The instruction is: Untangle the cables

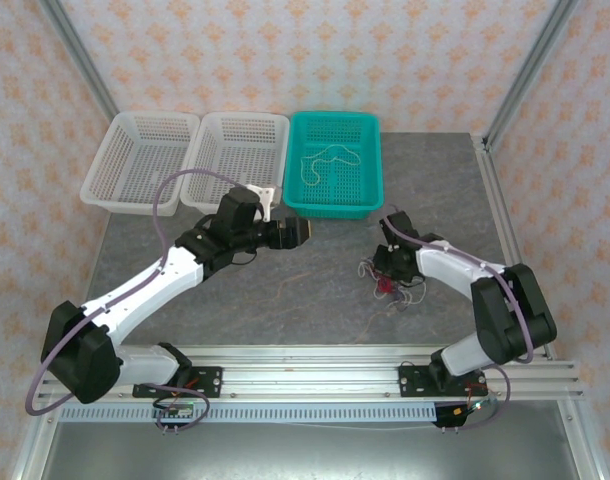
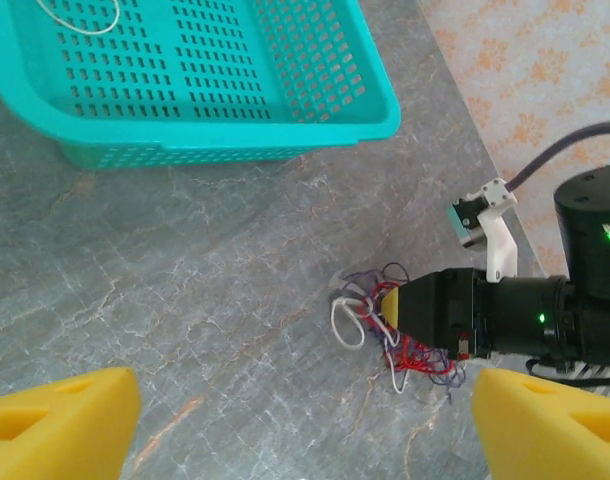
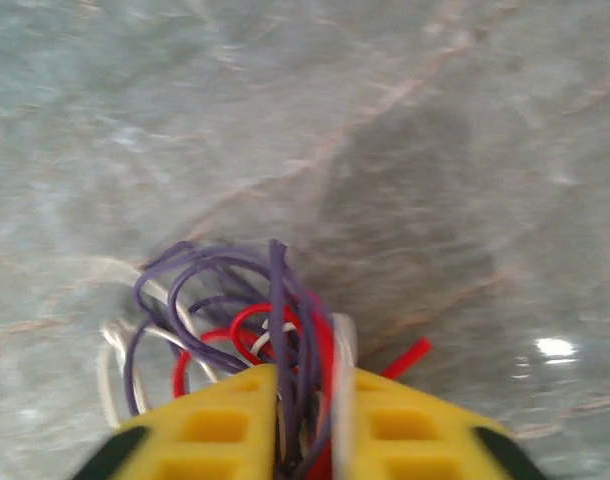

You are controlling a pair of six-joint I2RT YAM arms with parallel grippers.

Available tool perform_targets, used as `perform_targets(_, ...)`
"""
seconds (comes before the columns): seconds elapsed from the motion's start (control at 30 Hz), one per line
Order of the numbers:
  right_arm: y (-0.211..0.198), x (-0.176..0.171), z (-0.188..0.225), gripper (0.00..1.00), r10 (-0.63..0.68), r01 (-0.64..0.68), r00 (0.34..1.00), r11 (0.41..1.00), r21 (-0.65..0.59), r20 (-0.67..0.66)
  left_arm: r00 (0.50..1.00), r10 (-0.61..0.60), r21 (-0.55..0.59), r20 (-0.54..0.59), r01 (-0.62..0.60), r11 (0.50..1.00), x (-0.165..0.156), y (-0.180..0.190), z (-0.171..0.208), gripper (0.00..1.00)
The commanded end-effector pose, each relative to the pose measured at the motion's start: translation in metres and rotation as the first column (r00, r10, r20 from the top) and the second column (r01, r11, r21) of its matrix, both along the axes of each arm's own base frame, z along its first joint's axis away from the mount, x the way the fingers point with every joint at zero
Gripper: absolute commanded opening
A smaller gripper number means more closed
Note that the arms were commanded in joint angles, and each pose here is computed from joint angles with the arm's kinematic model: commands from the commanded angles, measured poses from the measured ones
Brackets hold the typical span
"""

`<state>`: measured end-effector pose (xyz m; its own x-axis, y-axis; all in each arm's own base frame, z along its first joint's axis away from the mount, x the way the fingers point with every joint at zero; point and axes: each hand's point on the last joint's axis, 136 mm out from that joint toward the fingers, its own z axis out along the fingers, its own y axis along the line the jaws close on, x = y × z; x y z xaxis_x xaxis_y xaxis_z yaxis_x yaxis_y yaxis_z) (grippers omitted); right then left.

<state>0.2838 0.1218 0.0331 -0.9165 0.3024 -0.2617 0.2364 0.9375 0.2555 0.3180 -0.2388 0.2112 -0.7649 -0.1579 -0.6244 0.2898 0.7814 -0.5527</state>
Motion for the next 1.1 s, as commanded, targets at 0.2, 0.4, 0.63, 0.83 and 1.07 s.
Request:
perform_targets(0.2, 0.074, 0.006, 0.073, 0.00, 0.156, -0.260, 0.941, 0.902, 0.345, 0.302, 0.973, 0.108, -0.072, -0.205, -0.125, 0.990, 0.015, -0.009, -0.033, 0.80)
perform_targets(0.4, 0.098, -0.003, 0.109, 0.00, 0.211, -0.404, 0.877, 0.809, 0.427, 0.432, 0.938, 0.095, -0.185, -0.332, -0.164, 0.969, 0.021, -0.022, -0.050, 0.71)
perform_targets(0.63, 0.115, -0.009, 0.115, 0.00, 0.249, -0.461, 0.858, 0.759, 0.460, 0.450, 0.943, 0.005, -0.351, -0.332, -0.129, 0.927, 0.026, -0.045, -0.038, 0.55)
perform_targets(0.83, 0.116, -0.001, 0.124, 0.00, 0.225, -0.460, 0.850, 0.760, 0.460, 0.477, 0.934, 0.007, -0.344, -0.358, -0.139, 0.929, 0.024, -0.045, -0.047, 0.41)
perform_targets(1.07, 0.115, 0.004, 0.127, 0.00, 0.215, -0.451, 0.848, 0.773, 0.446, 0.485, 0.930, 0.019, -0.344, -0.366, -0.155, 0.926, 0.016, -0.037, -0.051, 0.43)
